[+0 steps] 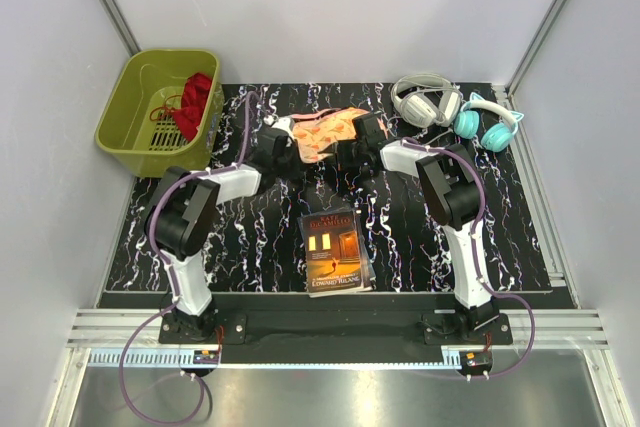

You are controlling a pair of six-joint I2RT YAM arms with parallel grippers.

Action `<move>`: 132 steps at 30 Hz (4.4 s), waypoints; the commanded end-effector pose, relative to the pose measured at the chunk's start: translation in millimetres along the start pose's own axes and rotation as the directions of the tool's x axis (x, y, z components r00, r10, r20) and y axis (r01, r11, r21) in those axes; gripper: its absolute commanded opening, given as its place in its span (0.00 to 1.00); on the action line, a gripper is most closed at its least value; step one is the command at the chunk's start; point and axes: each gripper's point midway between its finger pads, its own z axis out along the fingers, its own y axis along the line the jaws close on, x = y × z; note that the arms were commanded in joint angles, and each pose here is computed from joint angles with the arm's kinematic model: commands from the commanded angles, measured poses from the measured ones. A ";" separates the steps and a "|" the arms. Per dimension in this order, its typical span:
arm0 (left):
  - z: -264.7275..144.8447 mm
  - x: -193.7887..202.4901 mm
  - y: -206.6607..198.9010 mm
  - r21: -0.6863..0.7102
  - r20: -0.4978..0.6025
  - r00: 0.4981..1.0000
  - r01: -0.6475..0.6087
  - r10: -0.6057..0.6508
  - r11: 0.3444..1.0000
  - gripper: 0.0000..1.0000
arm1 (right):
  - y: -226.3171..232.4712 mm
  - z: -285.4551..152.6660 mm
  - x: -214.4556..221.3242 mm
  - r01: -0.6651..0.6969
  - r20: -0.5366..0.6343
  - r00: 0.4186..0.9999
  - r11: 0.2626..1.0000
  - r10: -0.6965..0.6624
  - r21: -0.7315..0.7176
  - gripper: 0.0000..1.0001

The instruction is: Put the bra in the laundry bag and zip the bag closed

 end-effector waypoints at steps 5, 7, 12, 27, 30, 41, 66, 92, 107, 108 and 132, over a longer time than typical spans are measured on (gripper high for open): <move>-25.6 0.2 29.0 0.025 -0.042 0.994 0.098 -0.097 0.995 0.00 | -0.3 -18.9 -8.1 0.196 0.044 0.980 0.981 -0.196 -0.001 0.00; -31.7 -1.0 25.1 0.067 -0.062 0.994 0.093 -0.089 0.993 0.00 | -1.2 -20.5 -13.3 0.289 0.045 0.956 0.957 -0.288 0.001 0.00; -34.9 8.1 23.7 0.100 -0.133 0.987 0.103 -0.090 0.990 0.00 | -4.9 -27.7 -40.9 0.451 0.031 0.892 0.892 -0.451 0.011 0.00; -31.5 15.1 -38.3 0.347 -0.257 0.942 0.296 -0.213 0.890 0.00 | -20.3 -68.5 -27.0 0.605 -0.210 0.777 0.796 -0.594 -0.011 0.80; -29.1 12.3 -52.6 0.370 -0.265 0.933 0.332 -0.244 0.868 0.00 | -30.2 -77.7 -14.1 0.554 -0.240 0.803 0.832 -0.545 -0.034 0.88; -20.6 21.4 -93.5 0.414 -0.314 0.919 0.360 -0.240 0.836 0.00 | -26.9 -56.6 8.3 0.511 -0.217 0.831 0.857 -0.512 -0.065 0.71; -34.0 28.2 43.9 0.025 -0.388 0.875 0.326 -0.291 0.945 0.00 | -9.7 -28.8 -62.5 0.737 -0.203 0.662 0.676 -0.722 0.000 0.14; -16.2 17.8 -62.6 0.184 -0.440 0.854 0.387 -0.276 0.904 0.00 | -6.0 -23.5 -9.5 0.490 -0.225 0.842 0.870 -0.489 -0.059 0.15; -19.8 -23.4 57.2 0.009 -0.387 0.864 0.353 -0.322 0.936 0.00 | -19.2 -27.9 -45.3 0.543 -0.279 0.796 0.838 -0.536 -0.061 0.00; -18.8 -23.0 48.2 0.032 -0.399 0.861 0.357 -0.316 0.934 0.00 | -17.3 -26.4 -45.0 0.550 -0.283 0.790 0.832 -0.544 -0.067 0.00; -15.1 -18.8 -80.7 0.215 -0.425 0.851 0.427 -0.310 0.878 0.00 | 3.5 -32.3 -11.3 0.454 -0.220 0.864 0.890 -0.452 -0.048 0.49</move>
